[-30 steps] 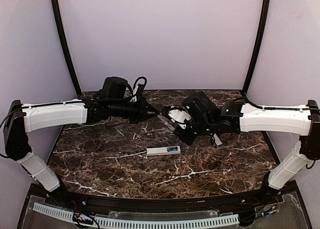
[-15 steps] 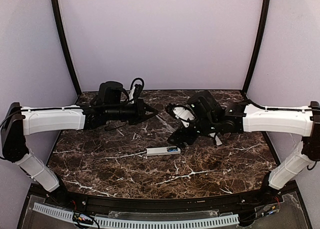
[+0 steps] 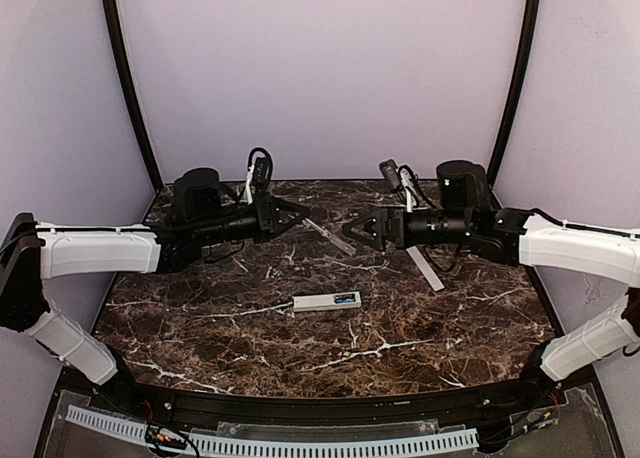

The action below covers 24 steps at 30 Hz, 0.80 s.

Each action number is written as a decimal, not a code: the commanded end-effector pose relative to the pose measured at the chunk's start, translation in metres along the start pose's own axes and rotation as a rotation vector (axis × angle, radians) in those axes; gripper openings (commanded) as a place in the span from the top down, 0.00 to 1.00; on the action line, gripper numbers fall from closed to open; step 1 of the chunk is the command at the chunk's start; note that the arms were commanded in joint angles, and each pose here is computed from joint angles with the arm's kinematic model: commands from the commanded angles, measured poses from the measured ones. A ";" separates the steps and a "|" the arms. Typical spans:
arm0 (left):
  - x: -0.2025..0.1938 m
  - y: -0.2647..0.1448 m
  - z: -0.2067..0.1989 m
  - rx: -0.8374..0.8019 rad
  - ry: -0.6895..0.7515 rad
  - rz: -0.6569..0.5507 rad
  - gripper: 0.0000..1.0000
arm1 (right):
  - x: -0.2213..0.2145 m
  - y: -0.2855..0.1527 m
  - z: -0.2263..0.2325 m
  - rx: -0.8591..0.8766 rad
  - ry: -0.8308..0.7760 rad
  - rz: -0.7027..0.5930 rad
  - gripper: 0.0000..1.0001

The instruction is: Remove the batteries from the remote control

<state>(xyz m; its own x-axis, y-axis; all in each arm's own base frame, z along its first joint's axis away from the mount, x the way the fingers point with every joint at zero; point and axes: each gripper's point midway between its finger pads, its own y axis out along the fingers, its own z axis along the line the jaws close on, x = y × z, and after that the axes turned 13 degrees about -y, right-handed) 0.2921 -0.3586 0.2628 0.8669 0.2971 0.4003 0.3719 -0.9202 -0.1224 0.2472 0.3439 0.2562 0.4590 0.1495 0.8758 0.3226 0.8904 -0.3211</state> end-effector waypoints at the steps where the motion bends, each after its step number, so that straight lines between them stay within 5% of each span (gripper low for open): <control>1: 0.007 -0.012 -0.038 -0.157 0.082 -0.018 1.00 | 0.018 -0.002 0.021 0.178 0.126 -0.102 0.02; 14: 0.019 -0.019 -0.065 -0.326 0.067 -0.058 1.00 | 0.037 -0.001 0.029 0.331 0.205 -0.267 0.09; 24: 0.029 -0.017 -0.072 -0.379 0.038 -0.101 1.00 | 0.065 0.002 0.036 0.417 0.201 -0.365 0.25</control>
<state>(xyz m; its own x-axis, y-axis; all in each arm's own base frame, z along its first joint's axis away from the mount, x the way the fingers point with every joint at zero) 0.2875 -0.3575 0.3260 0.8341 0.3560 0.4214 0.3001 -0.9338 0.1949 0.2466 0.3702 0.2942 0.5785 -0.1730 0.7971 0.1811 0.9801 0.0814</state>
